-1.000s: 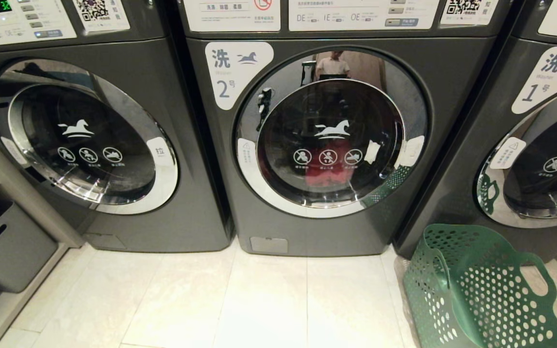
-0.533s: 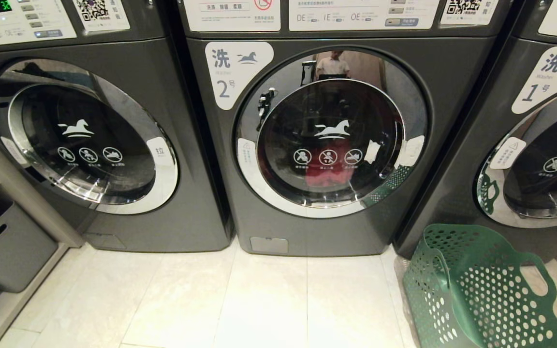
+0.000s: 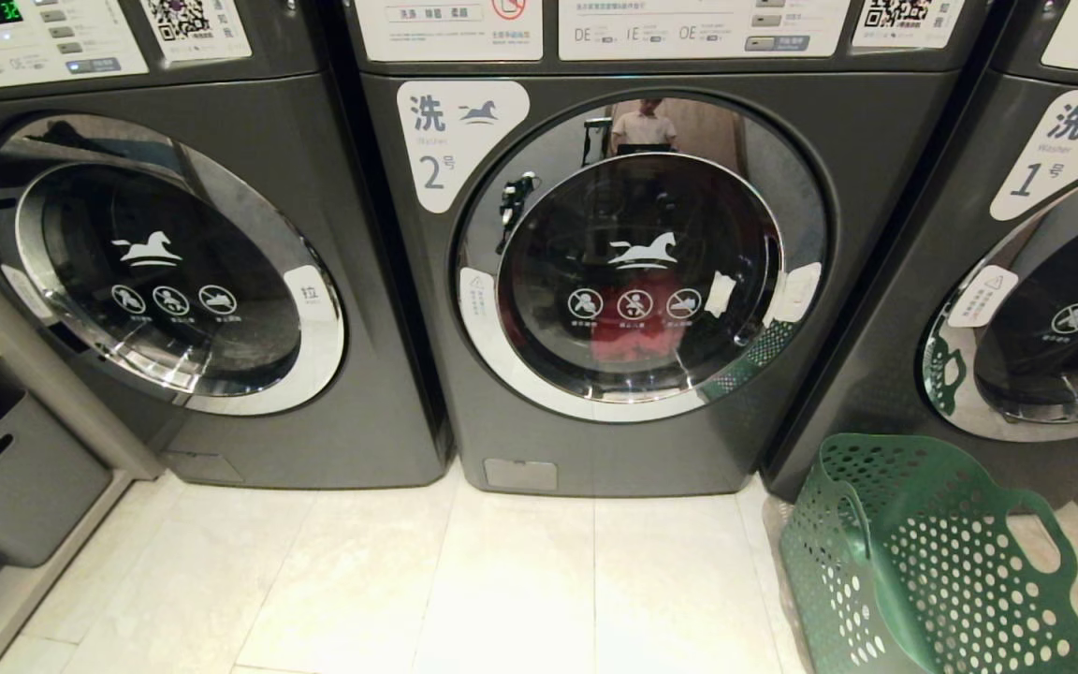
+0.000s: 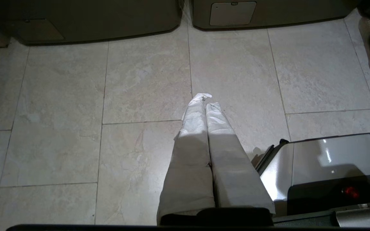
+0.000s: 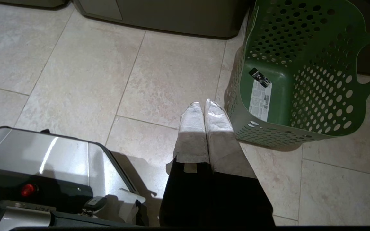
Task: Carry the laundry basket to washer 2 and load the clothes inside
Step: Press the washing machine switch
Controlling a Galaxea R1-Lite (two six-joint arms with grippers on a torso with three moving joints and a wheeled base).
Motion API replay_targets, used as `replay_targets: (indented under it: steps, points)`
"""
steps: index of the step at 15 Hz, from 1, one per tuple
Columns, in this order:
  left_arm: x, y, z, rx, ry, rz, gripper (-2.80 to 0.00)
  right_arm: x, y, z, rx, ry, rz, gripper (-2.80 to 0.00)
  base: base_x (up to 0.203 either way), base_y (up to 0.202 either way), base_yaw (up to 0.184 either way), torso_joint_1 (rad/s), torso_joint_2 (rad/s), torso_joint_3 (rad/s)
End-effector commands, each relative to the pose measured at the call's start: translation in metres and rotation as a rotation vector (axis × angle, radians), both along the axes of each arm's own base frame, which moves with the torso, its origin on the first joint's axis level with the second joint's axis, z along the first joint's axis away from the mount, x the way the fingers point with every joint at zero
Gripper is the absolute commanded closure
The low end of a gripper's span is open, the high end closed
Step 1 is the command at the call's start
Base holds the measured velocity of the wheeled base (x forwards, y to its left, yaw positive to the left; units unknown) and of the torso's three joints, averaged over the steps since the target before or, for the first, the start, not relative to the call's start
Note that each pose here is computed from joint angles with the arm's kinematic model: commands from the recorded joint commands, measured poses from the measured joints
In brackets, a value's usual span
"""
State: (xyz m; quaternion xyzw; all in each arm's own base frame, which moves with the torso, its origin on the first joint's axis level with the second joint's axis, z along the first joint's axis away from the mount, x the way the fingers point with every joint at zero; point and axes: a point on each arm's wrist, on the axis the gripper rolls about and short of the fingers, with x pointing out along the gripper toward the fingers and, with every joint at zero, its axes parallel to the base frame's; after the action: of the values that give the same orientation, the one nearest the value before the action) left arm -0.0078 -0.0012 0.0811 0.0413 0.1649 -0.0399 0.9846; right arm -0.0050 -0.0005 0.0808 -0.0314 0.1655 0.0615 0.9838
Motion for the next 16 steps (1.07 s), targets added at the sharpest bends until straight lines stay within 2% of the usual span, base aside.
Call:
replay_targets:
  steps: [1, 5, 6, 11, 14, 16]
  points:
    - [-0.003, 0.000, 0.000, -0.002, -0.041, -0.024, 0.00, 0.000, 0.000, 0.000, -0.002, 0.003, 0.002, 0.00, 0.000, 0.000, 0.000, 0.000, 0.00, 0.000]
    - [-0.019, 0.000, -0.004, -0.003, -0.239, -0.005, 0.00, 0.000, 0.000, -0.001, 0.000, 0.006, 0.001, 0.00, 0.000, 0.000, 0.000, 0.000, 0.00, 0.000]
    - [-0.020, 0.000, -0.004, -0.001, -0.256, 0.001, 0.00, 0.000, 0.000, 0.000, 0.007, 0.005, -0.002, 0.00, 0.000, 0.000, 0.000, 0.000, 0.00, 0.000]
    - [-0.020, 0.000, -0.004, -0.012, -0.257, 0.013, 0.00, 0.001, -0.001, -0.001, 0.032, -0.001, -0.052, 0.00, 0.000, 0.000, 0.000, 0.000, 0.00, 0.000]
    - [-0.020, 0.000, -0.004, -0.012, -0.257, 0.013, 0.00, 0.004, 0.000, 0.000, 0.017, -0.082, -0.041, 0.00, 0.000, 0.000, 0.000, 0.000, 0.00, 0.000]
    - [-0.020, 0.000, -0.004, -0.012, -0.257, 0.013, 0.00, 0.004, 0.000, -0.002, 0.019, -0.059, -0.043, 0.00, 0.000, 0.000, 0.000, 0.000, 0.00, 0.000]
